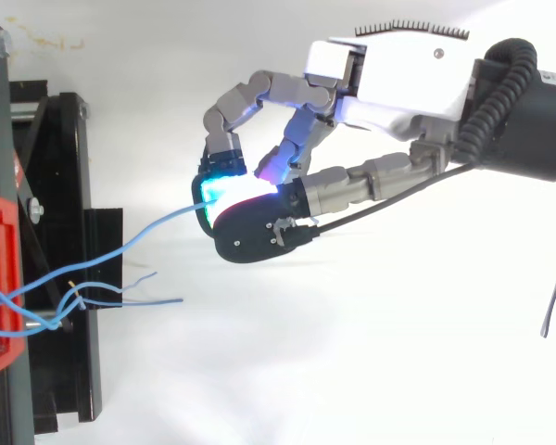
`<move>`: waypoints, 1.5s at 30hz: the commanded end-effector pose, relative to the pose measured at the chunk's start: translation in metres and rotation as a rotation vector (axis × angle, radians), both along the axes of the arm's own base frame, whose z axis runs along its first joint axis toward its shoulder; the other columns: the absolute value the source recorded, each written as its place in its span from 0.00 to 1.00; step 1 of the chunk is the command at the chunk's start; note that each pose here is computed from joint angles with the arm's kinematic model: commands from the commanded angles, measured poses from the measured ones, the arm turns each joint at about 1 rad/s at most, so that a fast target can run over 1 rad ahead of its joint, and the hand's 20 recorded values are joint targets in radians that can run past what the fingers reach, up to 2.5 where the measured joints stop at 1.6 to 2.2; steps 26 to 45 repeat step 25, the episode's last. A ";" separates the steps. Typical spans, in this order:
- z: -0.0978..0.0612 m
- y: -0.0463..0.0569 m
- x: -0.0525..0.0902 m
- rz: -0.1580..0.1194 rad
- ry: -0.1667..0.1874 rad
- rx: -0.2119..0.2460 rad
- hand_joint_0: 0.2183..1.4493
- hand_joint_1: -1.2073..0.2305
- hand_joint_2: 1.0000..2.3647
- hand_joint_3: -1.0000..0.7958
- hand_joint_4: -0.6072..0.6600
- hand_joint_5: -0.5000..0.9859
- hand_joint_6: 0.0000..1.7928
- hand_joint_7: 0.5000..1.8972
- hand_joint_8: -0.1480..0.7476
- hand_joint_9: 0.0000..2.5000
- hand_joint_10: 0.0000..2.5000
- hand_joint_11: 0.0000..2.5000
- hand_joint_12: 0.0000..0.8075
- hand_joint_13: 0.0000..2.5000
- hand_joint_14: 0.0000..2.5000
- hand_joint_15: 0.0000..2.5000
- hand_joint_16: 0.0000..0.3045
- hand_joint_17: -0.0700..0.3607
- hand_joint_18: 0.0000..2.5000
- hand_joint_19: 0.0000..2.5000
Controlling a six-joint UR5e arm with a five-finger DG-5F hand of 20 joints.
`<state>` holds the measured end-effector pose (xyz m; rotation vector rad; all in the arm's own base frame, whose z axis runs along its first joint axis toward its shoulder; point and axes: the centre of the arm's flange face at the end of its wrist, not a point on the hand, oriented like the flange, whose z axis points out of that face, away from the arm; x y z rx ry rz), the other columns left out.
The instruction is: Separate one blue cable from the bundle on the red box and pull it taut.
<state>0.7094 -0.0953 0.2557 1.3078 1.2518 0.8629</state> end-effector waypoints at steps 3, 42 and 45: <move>0.000 0.000 0.000 0.000 0.001 0.000 0.29 0.30 0.07 0.60 0.39 0.25 0.51 0.50 0.58 0.50 0.01 0.40 0.52 0.40 0.01 0.25 0.18 0.44 0.40 0.24; 0.000 0.000 0.000 0.000 0.001 0.000 0.29 0.30 0.06 0.61 0.40 0.25 0.51 0.50 0.58 0.50 0.00 0.39 0.52 0.40 0.01 0.25 0.18 0.44 0.40 0.24; 0.000 0.000 0.000 0.000 0.001 0.000 0.29 0.30 0.06 0.61 0.40 0.25 0.51 0.50 0.58 0.50 0.00 0.39 0.52 0.40 0.01 0.25 0.18 0.44 0.40 0.24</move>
